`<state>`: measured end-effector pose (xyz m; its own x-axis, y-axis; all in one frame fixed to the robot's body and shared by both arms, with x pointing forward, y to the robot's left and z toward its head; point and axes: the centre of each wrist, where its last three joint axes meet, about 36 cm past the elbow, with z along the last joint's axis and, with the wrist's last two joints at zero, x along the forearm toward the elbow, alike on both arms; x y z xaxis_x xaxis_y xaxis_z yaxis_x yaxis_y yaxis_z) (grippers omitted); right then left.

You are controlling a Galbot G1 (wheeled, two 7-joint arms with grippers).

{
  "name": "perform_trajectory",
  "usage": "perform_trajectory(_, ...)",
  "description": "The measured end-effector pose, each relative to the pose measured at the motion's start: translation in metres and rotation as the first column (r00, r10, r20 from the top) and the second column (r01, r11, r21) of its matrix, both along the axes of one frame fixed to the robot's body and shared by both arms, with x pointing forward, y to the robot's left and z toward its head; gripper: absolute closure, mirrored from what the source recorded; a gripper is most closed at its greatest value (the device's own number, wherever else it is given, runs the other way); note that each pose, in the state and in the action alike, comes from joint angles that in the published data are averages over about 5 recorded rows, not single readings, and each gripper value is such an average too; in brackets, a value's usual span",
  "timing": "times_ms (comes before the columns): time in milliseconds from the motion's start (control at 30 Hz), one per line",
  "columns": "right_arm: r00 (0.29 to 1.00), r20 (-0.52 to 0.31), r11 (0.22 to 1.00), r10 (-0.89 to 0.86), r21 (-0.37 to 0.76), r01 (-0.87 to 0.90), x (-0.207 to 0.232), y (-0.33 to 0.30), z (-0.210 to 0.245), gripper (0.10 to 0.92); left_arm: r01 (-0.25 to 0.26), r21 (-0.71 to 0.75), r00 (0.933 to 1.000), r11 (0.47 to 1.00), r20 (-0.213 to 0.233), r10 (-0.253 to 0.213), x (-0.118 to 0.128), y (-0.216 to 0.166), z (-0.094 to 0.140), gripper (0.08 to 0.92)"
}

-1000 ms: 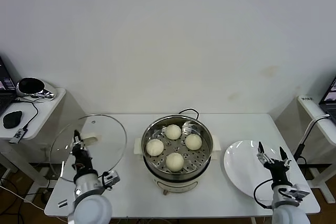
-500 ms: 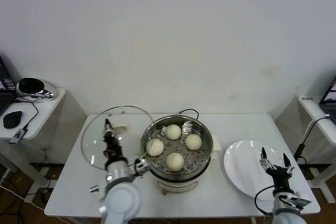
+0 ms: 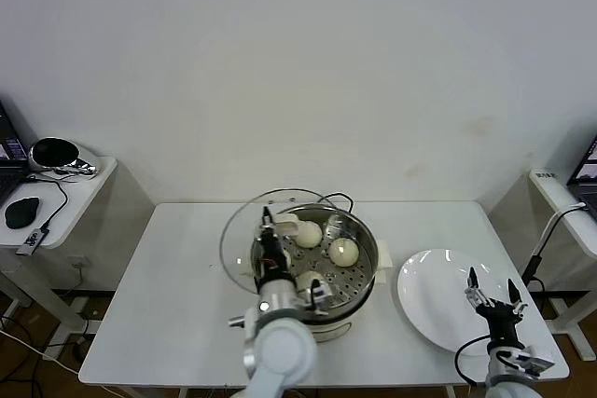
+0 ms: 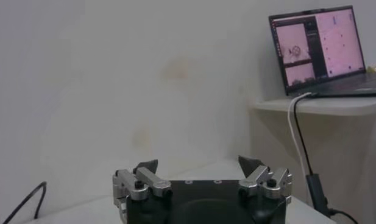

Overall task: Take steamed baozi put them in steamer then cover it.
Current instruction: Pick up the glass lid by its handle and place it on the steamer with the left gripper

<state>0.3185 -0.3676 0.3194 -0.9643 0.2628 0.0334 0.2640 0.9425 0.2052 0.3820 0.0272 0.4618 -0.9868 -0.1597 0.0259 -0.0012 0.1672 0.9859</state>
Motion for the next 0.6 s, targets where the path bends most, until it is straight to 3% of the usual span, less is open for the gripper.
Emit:
perform_trajectory(300,1.0,-0.01,1.0,-0.005,0.011,0.005,0.003,0.004,-0.007,0.2,0.095,0.002,0.995,0.995,-0.032,-0.095,-0.009,-0.037,-0.009,0.859)
perform_trajectory(600,1.0,-0.018,1.0,-0.004,0.009,0.005,0.002,0.005,-0.01,0.2,0.119,0.048,0.9928,0.992,-0.015,-0.118,-0.005,-0.05,-0.018,0.859)
